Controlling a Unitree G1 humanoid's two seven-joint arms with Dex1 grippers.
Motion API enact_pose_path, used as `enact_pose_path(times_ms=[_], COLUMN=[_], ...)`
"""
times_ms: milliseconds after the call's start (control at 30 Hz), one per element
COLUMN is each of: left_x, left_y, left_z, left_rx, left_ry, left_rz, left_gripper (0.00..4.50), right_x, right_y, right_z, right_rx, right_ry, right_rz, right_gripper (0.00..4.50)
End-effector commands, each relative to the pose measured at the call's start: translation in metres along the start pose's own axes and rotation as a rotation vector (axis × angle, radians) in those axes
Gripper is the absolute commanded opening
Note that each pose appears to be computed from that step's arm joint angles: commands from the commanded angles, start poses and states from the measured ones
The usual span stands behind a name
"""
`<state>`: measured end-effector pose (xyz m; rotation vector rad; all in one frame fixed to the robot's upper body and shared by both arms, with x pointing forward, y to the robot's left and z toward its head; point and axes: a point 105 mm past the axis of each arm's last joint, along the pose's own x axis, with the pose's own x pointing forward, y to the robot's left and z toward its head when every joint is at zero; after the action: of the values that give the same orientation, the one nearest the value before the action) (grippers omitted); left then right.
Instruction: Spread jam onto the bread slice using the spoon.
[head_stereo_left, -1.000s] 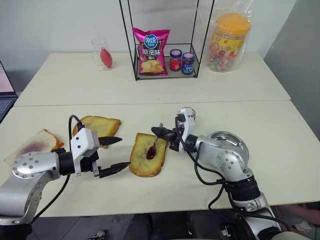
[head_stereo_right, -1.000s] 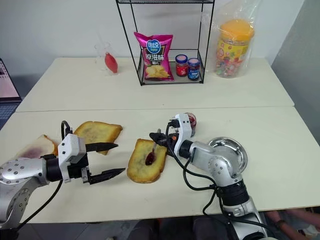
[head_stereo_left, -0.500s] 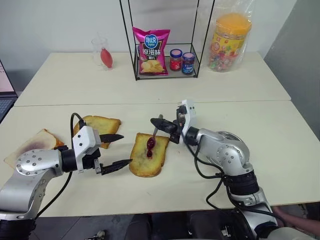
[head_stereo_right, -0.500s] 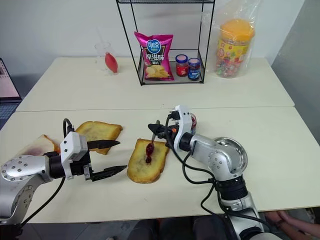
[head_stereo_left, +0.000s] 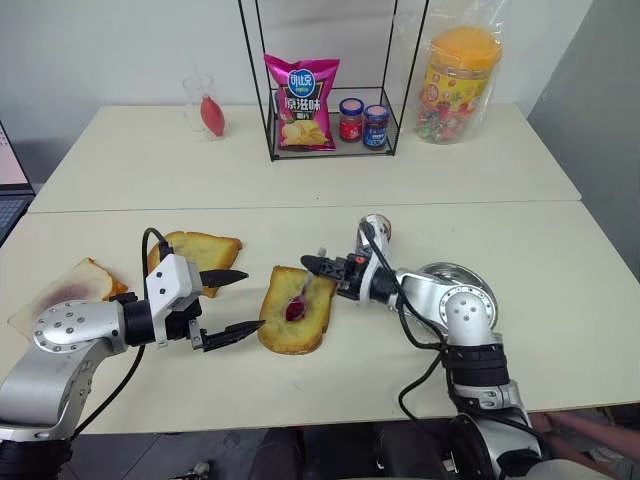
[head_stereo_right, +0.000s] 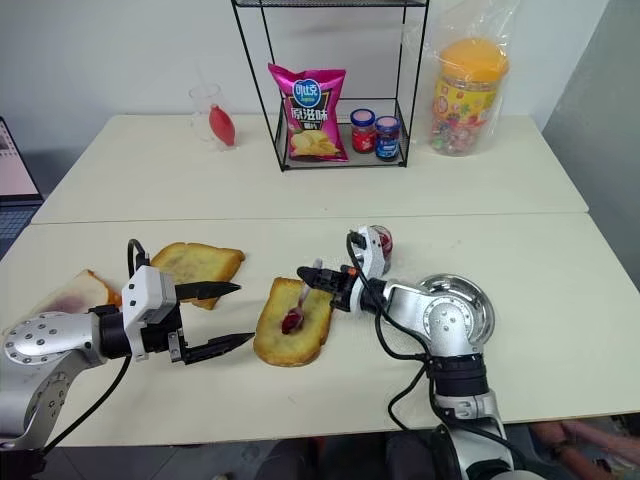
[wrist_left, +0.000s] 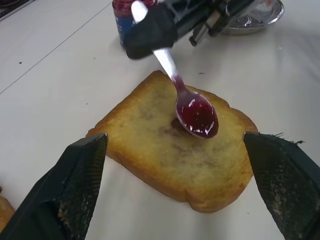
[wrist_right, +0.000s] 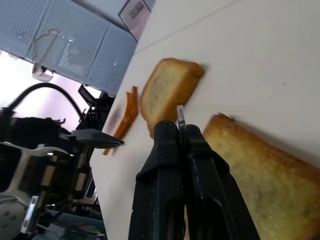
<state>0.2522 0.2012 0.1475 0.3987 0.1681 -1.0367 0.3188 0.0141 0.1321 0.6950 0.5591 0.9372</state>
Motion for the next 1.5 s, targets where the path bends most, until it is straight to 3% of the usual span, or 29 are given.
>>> enact_pose_path(times_ms=[33, 500, 733, 967, 1233, 1500], left_x=[0.0, 0.002, 0.003, 0.002, 0.002, 0.002], left_y=[-0.002, -0.001, 0.0, 0.0, 0.0, 0.002], left_z=[0.007, 0.009, 0.009, 0.009, 0.009, 0.011], left_rx=[0.037, 0.04, 0.041, 0.042, 0.042, 0.047], left_ry=[-0.012, -0.015, -0.019, -0.019, -0.016, -0.015], left_rz=[-0.005, -0.006, -0.004, -0.002, -0.003, -0.006], left_gripper=[4.5, 4.5, 4.5, 4.5, 4.5, 4.5], right_x=[0.001, 0.007, 0.016, 0.007, -0.008, -0.001], right_y=[-0.005, -0.021, 0.001, 0.019, -0.001, -0.019], right_z=[0.008, 0.012, 0.029, 0.028, 0.008, 0.019], right_rx=[0.012, -0.033, 0.015, 0.061, 0.058, 0.071], right_ry=[-0.053, -0.093, -0.135, -0.104, -0.037, -0.116], right_rz=[-0.01, -0.081, -0.011, 0.088, 0.024, -0.066], right_gripper=[0.06, 0.06, 0.06, 0.06, 0.06, 0.06])
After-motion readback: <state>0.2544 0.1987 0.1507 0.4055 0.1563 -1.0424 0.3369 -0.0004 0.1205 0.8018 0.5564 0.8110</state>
